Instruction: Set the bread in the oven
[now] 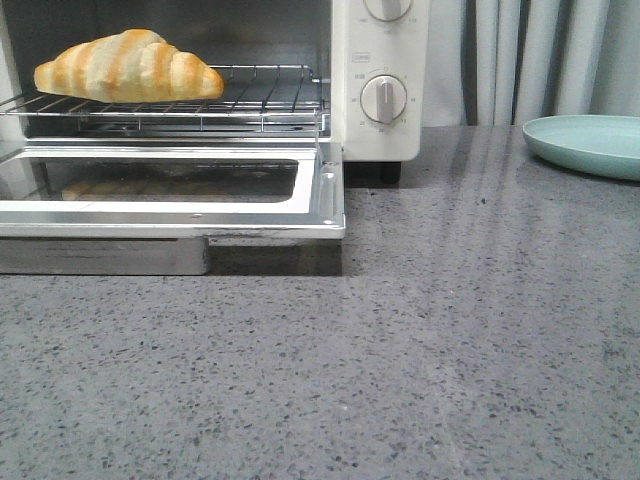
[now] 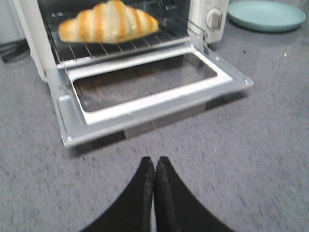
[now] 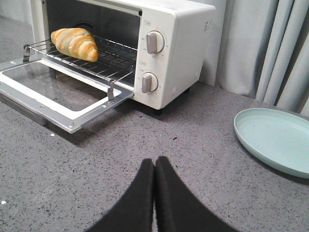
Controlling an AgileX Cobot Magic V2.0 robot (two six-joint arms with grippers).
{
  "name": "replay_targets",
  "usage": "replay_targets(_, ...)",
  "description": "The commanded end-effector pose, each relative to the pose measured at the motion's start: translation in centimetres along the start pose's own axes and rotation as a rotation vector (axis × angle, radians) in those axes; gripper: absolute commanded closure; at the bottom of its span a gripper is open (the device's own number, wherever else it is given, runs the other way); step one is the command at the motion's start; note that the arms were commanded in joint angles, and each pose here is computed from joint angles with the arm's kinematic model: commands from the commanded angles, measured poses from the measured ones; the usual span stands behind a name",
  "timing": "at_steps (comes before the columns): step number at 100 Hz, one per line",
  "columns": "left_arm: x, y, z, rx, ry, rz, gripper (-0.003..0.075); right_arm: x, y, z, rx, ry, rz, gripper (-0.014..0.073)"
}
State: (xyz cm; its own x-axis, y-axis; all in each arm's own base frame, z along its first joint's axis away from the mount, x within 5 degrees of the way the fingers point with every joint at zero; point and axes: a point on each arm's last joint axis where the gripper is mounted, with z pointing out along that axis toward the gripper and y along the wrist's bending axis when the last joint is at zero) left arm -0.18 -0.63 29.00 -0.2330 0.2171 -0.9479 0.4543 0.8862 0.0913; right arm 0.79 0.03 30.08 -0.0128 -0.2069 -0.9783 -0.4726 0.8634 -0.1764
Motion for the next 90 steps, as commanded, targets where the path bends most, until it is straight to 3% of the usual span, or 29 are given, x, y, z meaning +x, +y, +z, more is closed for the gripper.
replay_targets(1,-1.5,0.4,-0.3,-0.070,-0.236,0.007,0.0741,-1.3,-0.2,-0.1,0.020,-0.079,-0.002,0.0644)
replay_targets(10,-1.4,0.9,1.2,-0.177,-0.401,0.036,0.0741,-1.3,-0.2,-0.1,0.020,-0.079,-0.002,0.0644)
replay_targets(22,1.3,1.4,4.1,-0.307,-0.459,0.071,0.0742,-1.3,-0.2,-0.1,0.020,-0.079,-0.002,0.0644)
replay_targets(44,7.8,1.8,7.7,-0.380,-0.223,-0.005,0.0741,-1.3,-0.2,-0.1,0.020,-0.079,-0.002,0.0644)
replay_targets(64,9.1,1.6,8.0,-0.351,-0.077,-0.055,0.0742,-1.3,-0.2,-0.1,0.020,-0.079,-0.002,0.0644)
replay_targets(90,9.1,1.6,8.0,-0.351,-0.077,-0.055,0.0741,-1.3,-0.2,-0.1,0.020,-0.079,-0.002,0.0644)
